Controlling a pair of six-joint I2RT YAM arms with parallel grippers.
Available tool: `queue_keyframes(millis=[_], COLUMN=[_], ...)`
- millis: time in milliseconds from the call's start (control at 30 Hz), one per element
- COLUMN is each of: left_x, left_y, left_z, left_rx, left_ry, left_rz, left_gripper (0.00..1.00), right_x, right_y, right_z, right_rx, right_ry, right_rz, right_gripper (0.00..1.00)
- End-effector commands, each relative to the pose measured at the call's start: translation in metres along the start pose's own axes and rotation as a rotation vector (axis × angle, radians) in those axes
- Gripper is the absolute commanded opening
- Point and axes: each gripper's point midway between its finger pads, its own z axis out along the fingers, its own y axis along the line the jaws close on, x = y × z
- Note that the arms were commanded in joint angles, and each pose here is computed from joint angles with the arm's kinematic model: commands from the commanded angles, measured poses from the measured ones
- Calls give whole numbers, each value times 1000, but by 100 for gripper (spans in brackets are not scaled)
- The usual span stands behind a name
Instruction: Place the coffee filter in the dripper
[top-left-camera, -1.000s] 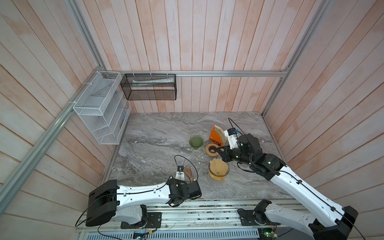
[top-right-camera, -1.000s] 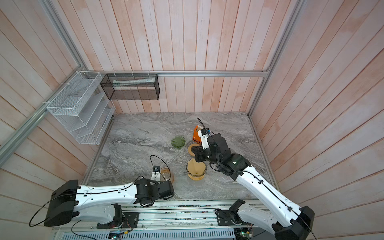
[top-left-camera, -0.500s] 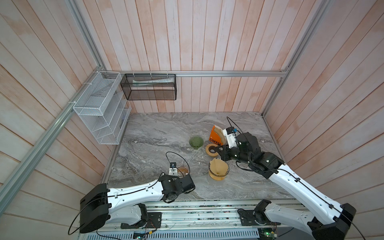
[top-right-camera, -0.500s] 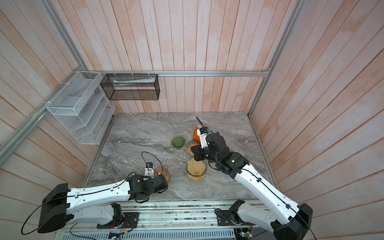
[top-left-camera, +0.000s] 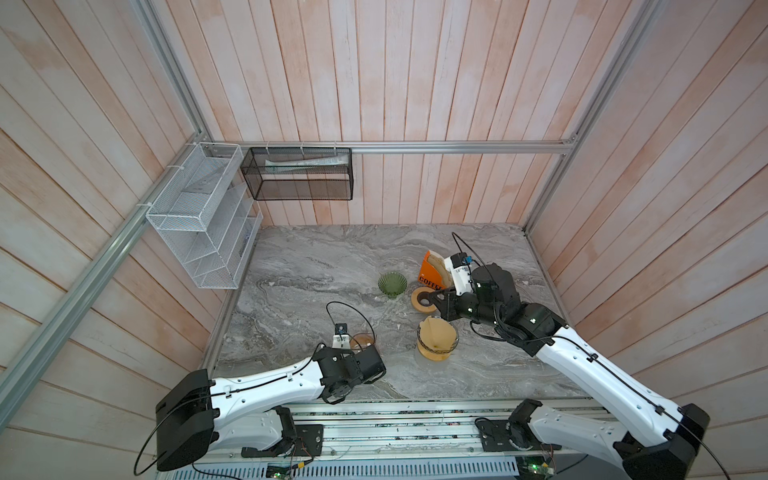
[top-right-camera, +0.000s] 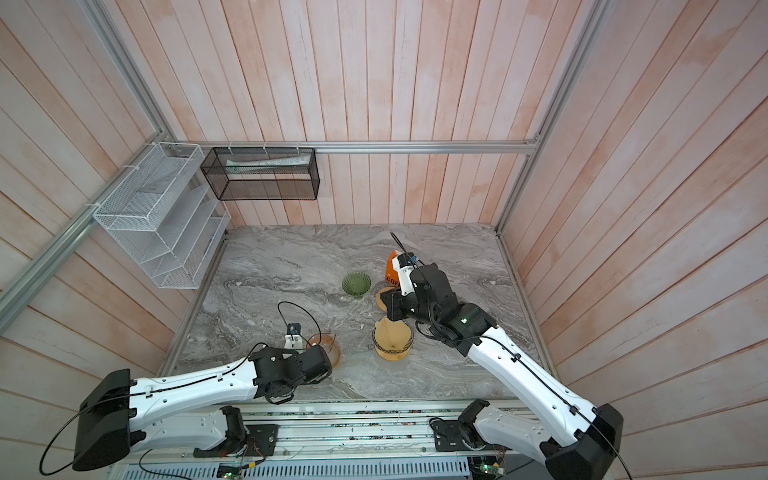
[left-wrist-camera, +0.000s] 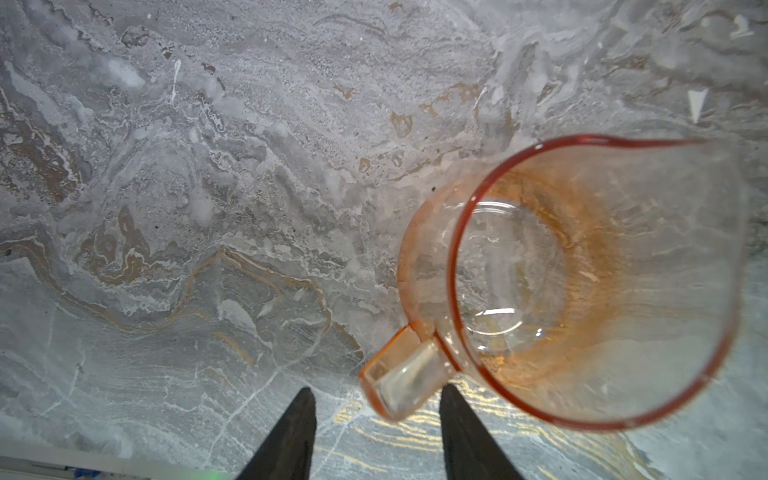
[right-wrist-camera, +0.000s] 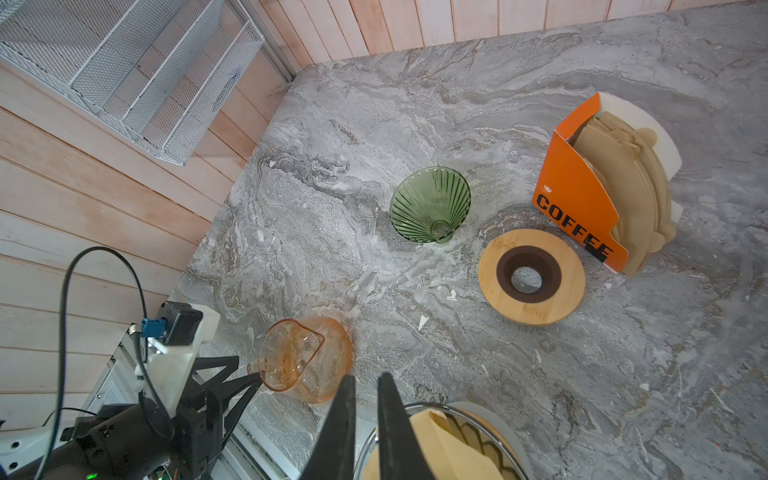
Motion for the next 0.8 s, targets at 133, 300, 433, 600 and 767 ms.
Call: queue_keyframes(millis=[133, 300, 433, 600, 767], left_x=[4, 0, -1, -7, -17], left_y=[17, 23, 26, 27, 28], left_z=[4, 6, 8, 12, 12], left_rx=[-60, -76, -87, -104, -124], left_ry=[25, 25, 26, 22, -4], left_rz=[-5, -9, -23, -32, -40], left_gripper=[51, 50, 51, 51, 51], right_x=[-11, -11, -11, -11, -11], right_y=[10, 9, 10, 9, 9], right_z=[-6, -4, -3, 1, 4], right_rx=[-28, -26, -27, -24, -22], right_ry=[-31, -27, -26, -21, -16], right_rz=[-12, -13, -14, -18, -21], right_gripper=[14, 14, 14, 14, 14])
